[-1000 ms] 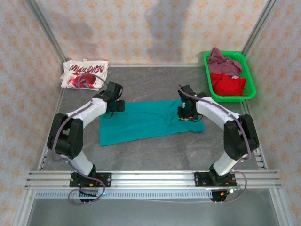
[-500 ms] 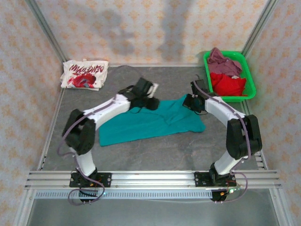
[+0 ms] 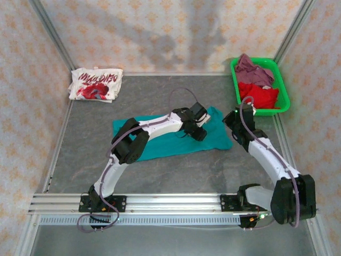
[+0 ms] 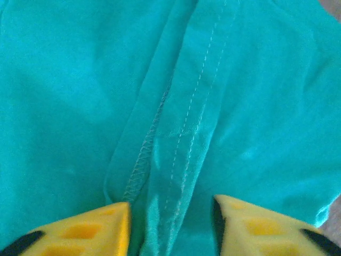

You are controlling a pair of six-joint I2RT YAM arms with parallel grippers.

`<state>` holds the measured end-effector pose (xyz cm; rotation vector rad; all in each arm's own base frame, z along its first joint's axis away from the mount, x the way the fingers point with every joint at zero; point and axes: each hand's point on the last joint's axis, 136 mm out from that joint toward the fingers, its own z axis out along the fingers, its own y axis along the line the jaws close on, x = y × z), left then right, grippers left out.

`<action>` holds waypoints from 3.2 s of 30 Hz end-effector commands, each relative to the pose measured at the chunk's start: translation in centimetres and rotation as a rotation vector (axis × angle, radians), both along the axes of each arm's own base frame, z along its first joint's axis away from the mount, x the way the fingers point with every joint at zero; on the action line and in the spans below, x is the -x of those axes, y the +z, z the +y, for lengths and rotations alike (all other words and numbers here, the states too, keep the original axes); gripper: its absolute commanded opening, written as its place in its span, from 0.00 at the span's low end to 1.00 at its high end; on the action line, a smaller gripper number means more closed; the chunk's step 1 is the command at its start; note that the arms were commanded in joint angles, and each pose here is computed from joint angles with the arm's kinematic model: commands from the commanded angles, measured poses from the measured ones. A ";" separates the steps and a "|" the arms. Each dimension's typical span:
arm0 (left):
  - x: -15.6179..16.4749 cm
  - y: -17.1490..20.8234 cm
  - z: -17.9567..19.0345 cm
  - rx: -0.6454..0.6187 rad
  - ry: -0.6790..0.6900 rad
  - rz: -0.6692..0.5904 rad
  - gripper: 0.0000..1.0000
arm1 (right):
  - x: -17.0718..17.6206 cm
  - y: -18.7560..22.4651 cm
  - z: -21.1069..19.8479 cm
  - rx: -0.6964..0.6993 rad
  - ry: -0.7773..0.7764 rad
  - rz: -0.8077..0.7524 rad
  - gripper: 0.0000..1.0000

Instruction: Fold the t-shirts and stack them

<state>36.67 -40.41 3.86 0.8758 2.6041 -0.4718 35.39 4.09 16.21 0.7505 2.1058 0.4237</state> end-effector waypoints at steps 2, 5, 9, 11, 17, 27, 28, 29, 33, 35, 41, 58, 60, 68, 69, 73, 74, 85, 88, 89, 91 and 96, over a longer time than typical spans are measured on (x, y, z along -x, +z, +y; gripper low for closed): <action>0.8 1.0 1.3 -0.036 0.023 0.003 0.21 | 0.3 0.6 -1.5 0.078 -0.042 -0.025 0.10; 1.2 2.8 1.1 0.003 0.023 -0.021 0.04 | 0.2 0.1 -1.5 0.082 -0.039 -0.022 0.11; 1.6 6.9 0.5 0.108 0.010 -0.073 0.00 | -0.9 -1.4 -0.5 0.064 0.010 0.030 0.13; 1.4 8.5 0.5 0.152 0.016 -0.121 0.04 | -1.7 -2.5 0.8 0.039 0.072 0.077 0.13; -0.2 8.2 0.6 0.109 0.034 -0.122 0.21 | -3.4 -5.7 4.0 -0.041 0.211 0.217 0.17; 0.3 7.7 1.5 0.128 0.058 -0.107 0.37 | -3.3 -6.4 4.4 -0.031 0.251 0.264 0.23; -0.1 6.9 1.9 0.108 0.079 -0.089 0.37 | -3.4 -6.6 4.5 -0.037 0.258 0.275 0.22; -0.6 6.2 2.1 0.098 0.101 -0.074 0.37 | -3.5 -6.7 4.7 -0.045 0.259 0.278 0.21; -2.2 3.9 2.2 0.118 0.163 -0.007 0.38 | -3.6 -6.7 4.7 -0.066 0.241 0.261 0.18; -1.8 3.5 1.7 0.072 0.116 -0.008 0.42 | -3.6 -6.5 4.6 -0.063 0.234 0.251 0.19; -0.8 2.0 0.8 -0.029 0.020 -0.060 0.45 | -3.5 -6.5 4.6 -0.059 0.243 0.255 0.19; 1.5 0.5 -1.9 0.034 -0.055 0.018 0.35 | -3.5 -6.4 4.4 -0.054 0.232 0.244 0.19; 1.9 0.7 -2.1 0.048 -0.058 0.022 0.28 | -3.5 -6.3 4.2 -0.048 0.226 0.238 0.19; 4.2 1.9 -3.1 0.105 -0.113 -0.008 0.27 | -3.8 -6.7 3.8 -0.037 0.213 0.241 0.19; 4.6 1.7 -3.3 0.107 -0.128 -0.003 0.27 | -4.0 -6.7 3.7 -0.039 0.212 0.241 0.19; 5.7 0.9 -3.7 0.095 -0.164 -0.001 0.28 | -4.3 -7.1 3.7 -0.052 0.214 0.247 0.22; 6.0 0.8 -3.8 0.097 -0.172 -0.004 0.28 | -4.4 -7.3 3.8 -0.059 0.219 0.252 0.22; 6.7 7.8 -4.5 0.246 -0.188 -0.102 0.32 | -4.1 -5.7 3.6 -0.075 0.235 0.233 0.23; 7.4 12.1 -4.6 0.347 -0.219 -0.132 0.34 | -3.8 -5.5 4.5 -0.106 0.282 0.239 0.23; 7.7 14.1 -4.5 0.399 -0.231 -0.145 0.35 | -3.5 -5.6 4.8 -0.118 0.299 0.248 0.23; 7.7 16.1 -3.8 0.465 -0.223 -0.162 0.36 | -3.0 -5.8 5.2 -0.128 0.323 0.267 0.23; 4.6 16.2 0.7 0.504 -0.044 -0.157 0.37 | -1.1 -6.0 8.2 -0.119 0.460 0.307 0.19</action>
